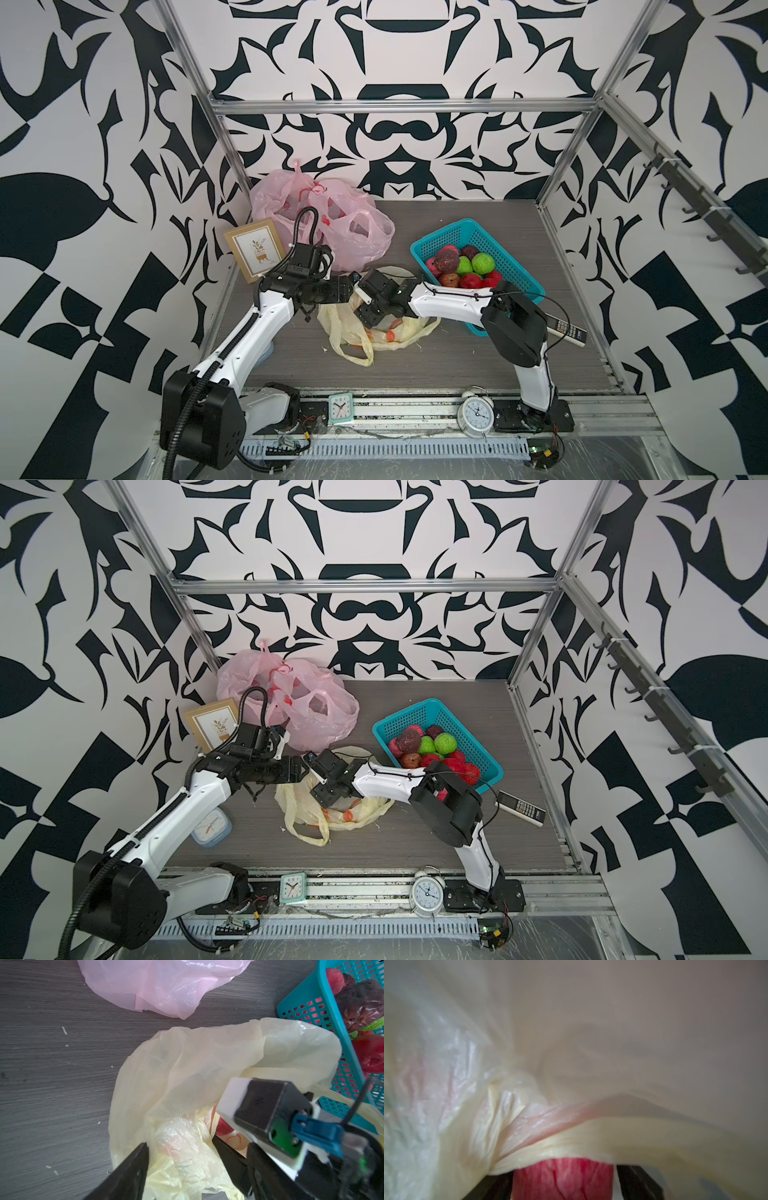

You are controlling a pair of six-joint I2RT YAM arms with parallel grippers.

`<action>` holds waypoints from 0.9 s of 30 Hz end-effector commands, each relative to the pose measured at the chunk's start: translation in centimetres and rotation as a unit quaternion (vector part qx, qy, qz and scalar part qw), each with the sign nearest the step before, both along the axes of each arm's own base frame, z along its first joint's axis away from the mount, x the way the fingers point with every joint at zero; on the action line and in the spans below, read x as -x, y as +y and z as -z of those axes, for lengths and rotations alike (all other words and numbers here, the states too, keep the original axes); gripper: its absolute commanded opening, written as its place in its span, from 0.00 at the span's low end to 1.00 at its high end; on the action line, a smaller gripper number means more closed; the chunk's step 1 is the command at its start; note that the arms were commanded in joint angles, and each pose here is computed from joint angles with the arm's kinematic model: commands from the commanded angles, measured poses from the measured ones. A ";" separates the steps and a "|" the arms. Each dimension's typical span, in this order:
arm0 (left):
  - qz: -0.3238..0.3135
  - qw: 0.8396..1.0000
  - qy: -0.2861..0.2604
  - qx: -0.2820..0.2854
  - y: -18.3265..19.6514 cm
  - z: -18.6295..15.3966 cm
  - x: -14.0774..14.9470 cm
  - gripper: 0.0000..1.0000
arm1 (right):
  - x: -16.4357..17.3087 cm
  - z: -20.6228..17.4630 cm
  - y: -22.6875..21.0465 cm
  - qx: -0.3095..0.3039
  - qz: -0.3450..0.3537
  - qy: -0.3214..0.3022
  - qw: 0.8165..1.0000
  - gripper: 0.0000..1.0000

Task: Untie the knot of a plastic bag & take out the apple
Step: Pick up the apple from the plastic bag.

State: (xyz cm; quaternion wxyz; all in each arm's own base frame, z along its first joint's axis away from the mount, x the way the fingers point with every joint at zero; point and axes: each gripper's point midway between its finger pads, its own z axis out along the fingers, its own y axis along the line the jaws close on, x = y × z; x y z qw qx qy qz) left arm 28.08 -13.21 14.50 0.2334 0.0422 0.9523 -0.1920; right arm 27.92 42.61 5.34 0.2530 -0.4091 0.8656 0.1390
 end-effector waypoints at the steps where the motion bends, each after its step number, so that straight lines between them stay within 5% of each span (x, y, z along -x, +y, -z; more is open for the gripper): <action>1: 0.003 1.000 0.004 0.013 -0.4 0.1 0.1 0.78 | -0.1 -1.9 1.3 -0.020 -0.022 -0.008 1.000 0.75; 11: -0.004 1.000 -0.013 0.008 -0.1 -0.5 -0.3 0.78 | -0.1 -3.2 -1.5 -0.006 -0.003 -0.012 1.000 0.51; 22: -0.007 0.999 -0.041 0.025 -0.3 -2.3 -1.2 0.81 | 2.1 -9.6 -3.9 -0.098 -0.054 0.029 0.993 0.51; 27: -0.005 0.997 -0.063 0.040 -0.7 -4.0 -1.8 0.81 | 3.7 -10.6 -6.7 -0.092 -0.091 0.065 0.989 0.52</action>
